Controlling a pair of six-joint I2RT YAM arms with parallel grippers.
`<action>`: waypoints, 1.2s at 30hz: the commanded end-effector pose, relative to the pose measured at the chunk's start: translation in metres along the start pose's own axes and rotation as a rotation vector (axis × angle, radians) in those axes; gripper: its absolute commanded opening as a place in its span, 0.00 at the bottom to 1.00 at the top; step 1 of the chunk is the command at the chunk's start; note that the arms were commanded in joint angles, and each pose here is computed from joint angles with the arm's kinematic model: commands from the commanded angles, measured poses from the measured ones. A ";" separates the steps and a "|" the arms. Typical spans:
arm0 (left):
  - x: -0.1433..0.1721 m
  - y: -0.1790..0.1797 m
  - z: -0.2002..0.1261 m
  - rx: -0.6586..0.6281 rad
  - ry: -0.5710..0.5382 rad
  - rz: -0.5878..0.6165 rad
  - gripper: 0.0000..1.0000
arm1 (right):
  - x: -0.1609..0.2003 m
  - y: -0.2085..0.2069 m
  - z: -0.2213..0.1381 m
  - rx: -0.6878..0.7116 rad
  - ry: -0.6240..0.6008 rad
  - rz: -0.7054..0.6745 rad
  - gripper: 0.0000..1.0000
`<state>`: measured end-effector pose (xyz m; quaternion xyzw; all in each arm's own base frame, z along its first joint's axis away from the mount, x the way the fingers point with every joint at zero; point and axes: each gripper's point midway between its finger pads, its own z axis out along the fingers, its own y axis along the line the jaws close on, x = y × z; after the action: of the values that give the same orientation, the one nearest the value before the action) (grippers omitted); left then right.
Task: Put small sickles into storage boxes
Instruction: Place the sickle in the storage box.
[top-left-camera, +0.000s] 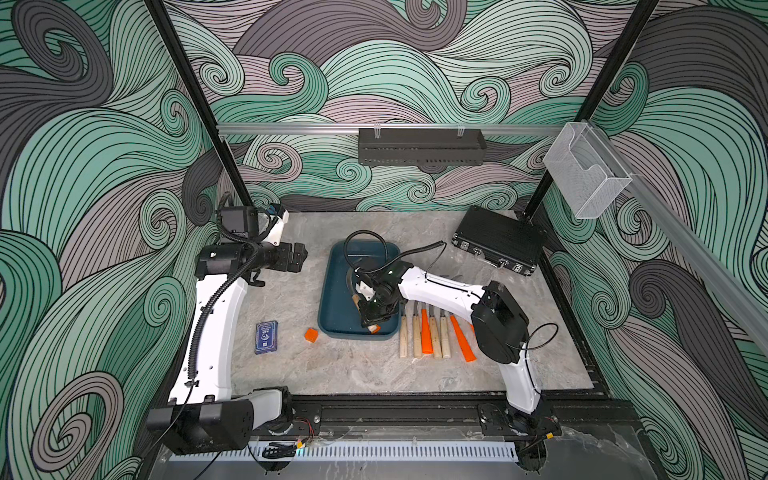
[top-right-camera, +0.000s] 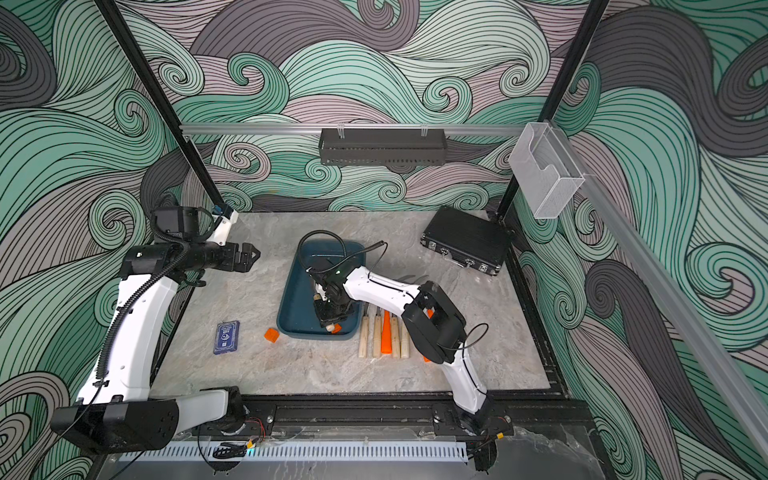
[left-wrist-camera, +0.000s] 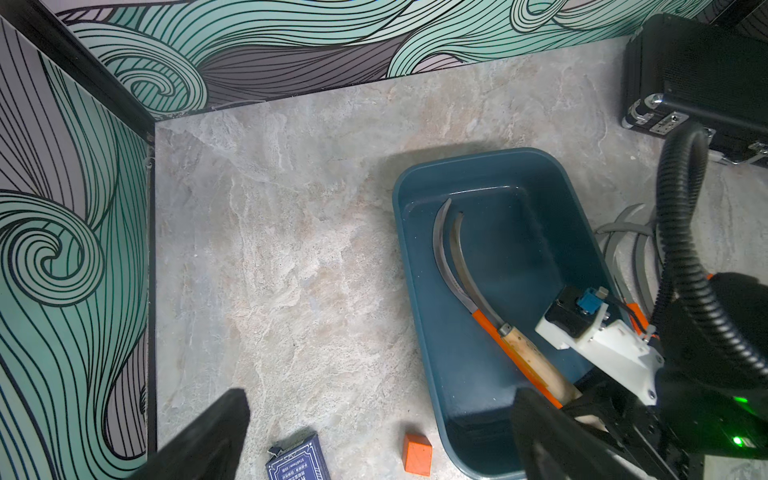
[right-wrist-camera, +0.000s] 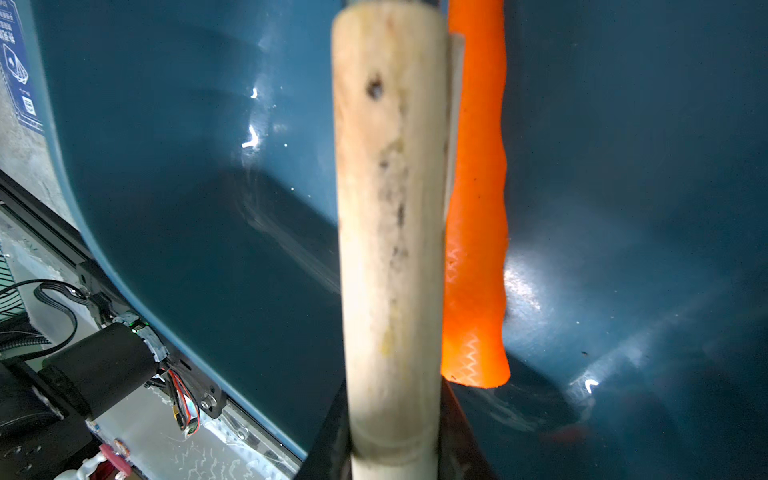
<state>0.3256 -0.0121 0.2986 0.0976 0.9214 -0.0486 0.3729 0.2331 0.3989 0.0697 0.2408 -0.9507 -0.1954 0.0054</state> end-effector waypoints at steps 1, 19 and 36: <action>-0.003 -0.006 -0.007 0.016 -0.021 0.021 0.98 | -0.002 -0.004 0.006 0.031 0.000 -0.024 0.13; 0.000 -0.007 -0.003 0.028 -0.011 0.021 0.99 | -0.005 -0.009 0.014 0.054 0.006 -0.040 0.16; 0.001 -0.008 -0.001 0.037 -0.008 0.022 0.99 | -0.004 -0.014 0.016 0.076 0.008 -0.039 0.33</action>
<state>0.3247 -0.0148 0.2948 0.1039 0.9219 -0.0549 0.3692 0.2396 0.3943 0.0482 0.2568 -0.9523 -0.1648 0.0022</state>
